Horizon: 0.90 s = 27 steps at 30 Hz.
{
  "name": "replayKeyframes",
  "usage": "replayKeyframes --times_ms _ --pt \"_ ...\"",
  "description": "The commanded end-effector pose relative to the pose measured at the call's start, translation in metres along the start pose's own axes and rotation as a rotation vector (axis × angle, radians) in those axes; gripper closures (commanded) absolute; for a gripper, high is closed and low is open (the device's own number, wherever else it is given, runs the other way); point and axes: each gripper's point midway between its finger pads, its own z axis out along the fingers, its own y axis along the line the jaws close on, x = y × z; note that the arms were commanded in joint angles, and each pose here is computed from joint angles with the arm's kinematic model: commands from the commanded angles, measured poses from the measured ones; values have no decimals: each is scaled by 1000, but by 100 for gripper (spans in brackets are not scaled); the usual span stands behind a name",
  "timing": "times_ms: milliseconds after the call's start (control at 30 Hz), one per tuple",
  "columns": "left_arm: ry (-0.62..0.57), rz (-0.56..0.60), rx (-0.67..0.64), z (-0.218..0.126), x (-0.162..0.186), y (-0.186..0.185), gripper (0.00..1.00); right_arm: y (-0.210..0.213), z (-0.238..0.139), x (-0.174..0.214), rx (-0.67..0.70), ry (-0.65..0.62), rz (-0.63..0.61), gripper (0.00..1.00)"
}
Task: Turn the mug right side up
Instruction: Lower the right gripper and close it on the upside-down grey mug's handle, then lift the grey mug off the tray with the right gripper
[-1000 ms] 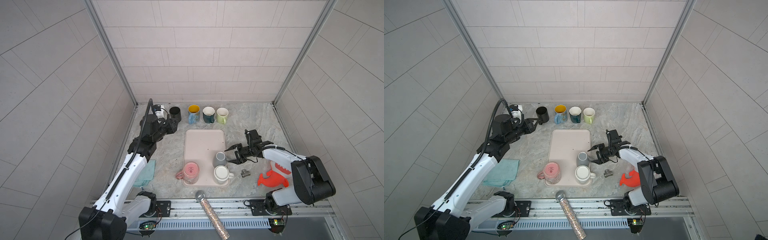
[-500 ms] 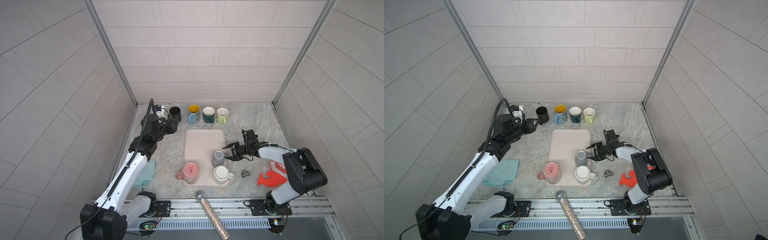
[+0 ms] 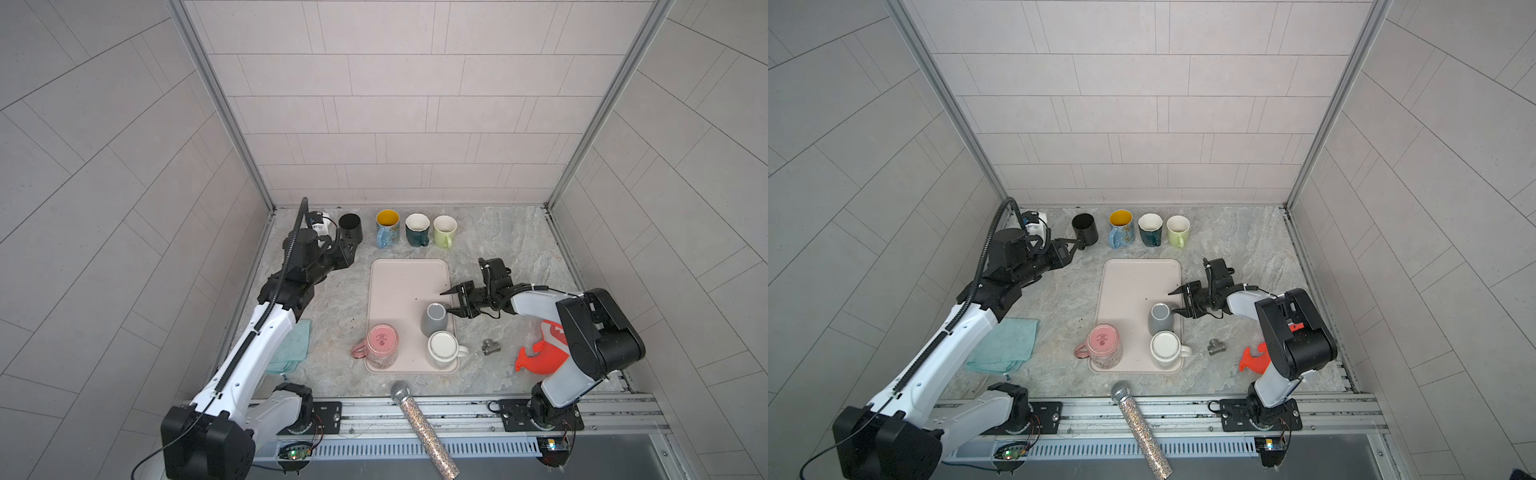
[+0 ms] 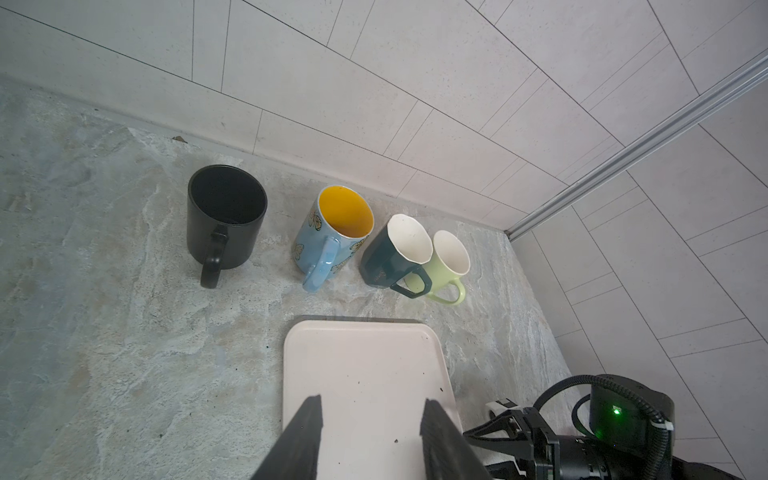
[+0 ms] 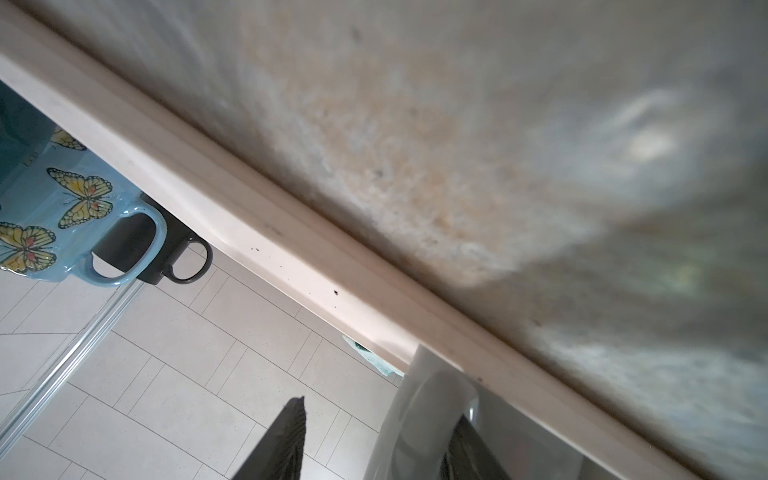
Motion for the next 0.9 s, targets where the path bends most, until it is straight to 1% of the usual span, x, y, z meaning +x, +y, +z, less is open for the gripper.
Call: replayKeyframes --times_ms 0,233,433,567,700,867 --pt "-19 17 -6 -1 -5 2 55 21 -1 2 -48 -10 25 50" --pt "-17 17 -7 -1 -5 2 55 24 0 12 -51 9 17 50" --pt "-18 17 -6 -1 -4 2 55 19 12 17 -65 45 38 50" --pt "-17 18 -8 -1 -4 3 55 21 19 20 -70 63 33 52" --pt "-17 19 -10 -1 -4 3 55 23 22 19 -74 69 30 56" --pt "-16 21 -14 -1 -3 4 55 30 27 18 -90 79 25 68"
